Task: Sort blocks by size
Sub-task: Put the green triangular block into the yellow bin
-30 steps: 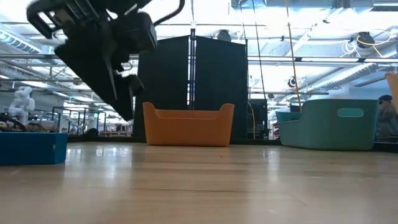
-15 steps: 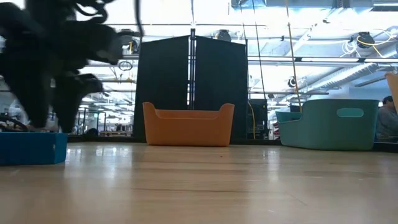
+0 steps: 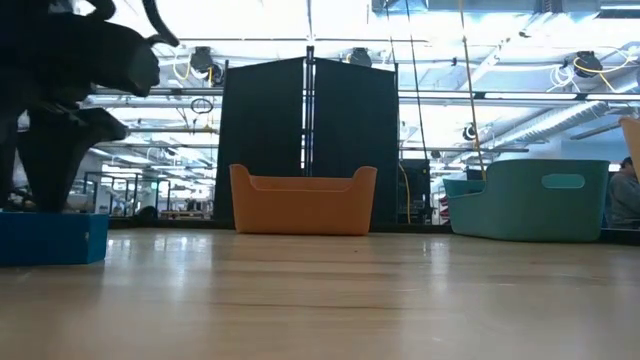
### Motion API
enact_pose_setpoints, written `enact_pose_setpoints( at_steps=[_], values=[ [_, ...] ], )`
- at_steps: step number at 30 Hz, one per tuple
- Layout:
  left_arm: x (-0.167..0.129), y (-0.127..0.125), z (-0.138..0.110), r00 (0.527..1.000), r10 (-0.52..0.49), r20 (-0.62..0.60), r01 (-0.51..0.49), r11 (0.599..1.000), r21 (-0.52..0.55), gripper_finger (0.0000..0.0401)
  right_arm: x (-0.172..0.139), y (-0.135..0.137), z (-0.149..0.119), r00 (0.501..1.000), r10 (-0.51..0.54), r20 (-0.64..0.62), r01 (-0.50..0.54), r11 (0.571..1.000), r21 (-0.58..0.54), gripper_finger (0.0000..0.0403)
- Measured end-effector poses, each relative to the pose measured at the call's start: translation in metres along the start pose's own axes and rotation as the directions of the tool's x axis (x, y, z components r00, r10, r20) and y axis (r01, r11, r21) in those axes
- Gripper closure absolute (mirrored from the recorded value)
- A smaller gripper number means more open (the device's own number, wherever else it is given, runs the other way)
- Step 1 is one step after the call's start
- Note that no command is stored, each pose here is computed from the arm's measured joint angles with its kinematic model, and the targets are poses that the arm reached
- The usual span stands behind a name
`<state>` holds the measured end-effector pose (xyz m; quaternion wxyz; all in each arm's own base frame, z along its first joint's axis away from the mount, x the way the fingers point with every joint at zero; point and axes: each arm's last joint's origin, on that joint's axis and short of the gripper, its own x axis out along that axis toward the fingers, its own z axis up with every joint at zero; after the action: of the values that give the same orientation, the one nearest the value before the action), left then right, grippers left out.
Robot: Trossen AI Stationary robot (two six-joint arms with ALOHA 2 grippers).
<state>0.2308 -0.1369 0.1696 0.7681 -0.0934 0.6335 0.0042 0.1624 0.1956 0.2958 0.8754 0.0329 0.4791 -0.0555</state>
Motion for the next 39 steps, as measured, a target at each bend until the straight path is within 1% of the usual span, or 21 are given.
enact_pose_setpoints(
  at_steps=[2,6,11,14,18,21,24,28,32,36,39],
  values=[
    [0.000,-0.003,-0.003,1.000,0.017,0.005,-0.017,1.000,0.001,0.0166,0.000,0.000,0.001,1.000,-0.010,0.016,0.011,1.000,-0.021,0.0291],
    [0.001,-0.007,-0.011,0.998,0.058,0.017,-0.058,0.998,-0.004,0.0166,0.000,-0.001,0.002,0.999,-0.026,0.037,0.027,0.999,-0.026,0.0291],
    [0.010,-0.005,-0.024,0.995,0.104,0.009,-0.104,0.994,-0.027,0.0166,0.000,-0.001,0.003,0.997,-0.038,0.062,0.040,0.999,-0.021,0.0291],
    [0.015,-0.005,-0.028,0.995,0.094,0.019,-0.094,0.995,-0.038,0.0166,0.001,-0.003,0.005,0.996,-0.048,0.070,0.049,0.999,-0.013,0.0291],
    [0.022,-0.006,-0.030,0.997,0.054,0.058,-0.052,0.998,-0.034,0.0166,0.003,-0.005,0.007,0.995,-0.061,0.078,0.062,0.998,-0.002,0.0291],
    [0.025,-0.004,-0.032,0.997,0.054,0.062,-0.052,0.998,-0.034,0.0170,0.004,-0.006,0.010,0.995,-0.068,0.079,0.069,0.998,-0.001,0.0291],
    [0.028,-0.001,-0.035,0.996,0.057,0.066,-0.055,0.998,-0.035,0.0188,0.005,-0.008,0.012,0.993,-0.080,0.090,0.081,0.997,-0.006,0.0291],
    [0.030,0.003,-0.036,0.995,0.065,0.073,-0.062,0.997,-0.039,0.0230,0.007,-0.009,0.017,0.988,-0.091,0.128,0.093,0.996,-0.015,0.0291],
    [0.031,0.005,-0.035,0.995,0.071,0.076,-0.068,0.997,-0.043,0.0267,0.009,-0.009,0.022,0.979,-0.114,0.171,0.126,0.990,-0.059,0.0291],
    [0.031,0.009,-0.030,0.994,0.074,0.083,-0.072,0.997,-0.031,0.0276,0.016,-0.010,0.022,0.951,-0.194,0.241,0.228,0.967,-0.119,0.0291],
    [0.031,0.013,-0.024,0.993,0.065,0.101,-0.065,0.998,-0.008,0.0277,0.029,-0.007,0.022,0.939,-0.220,0.266,0.274,0.943,-0.191,0.0291]
  ],
)
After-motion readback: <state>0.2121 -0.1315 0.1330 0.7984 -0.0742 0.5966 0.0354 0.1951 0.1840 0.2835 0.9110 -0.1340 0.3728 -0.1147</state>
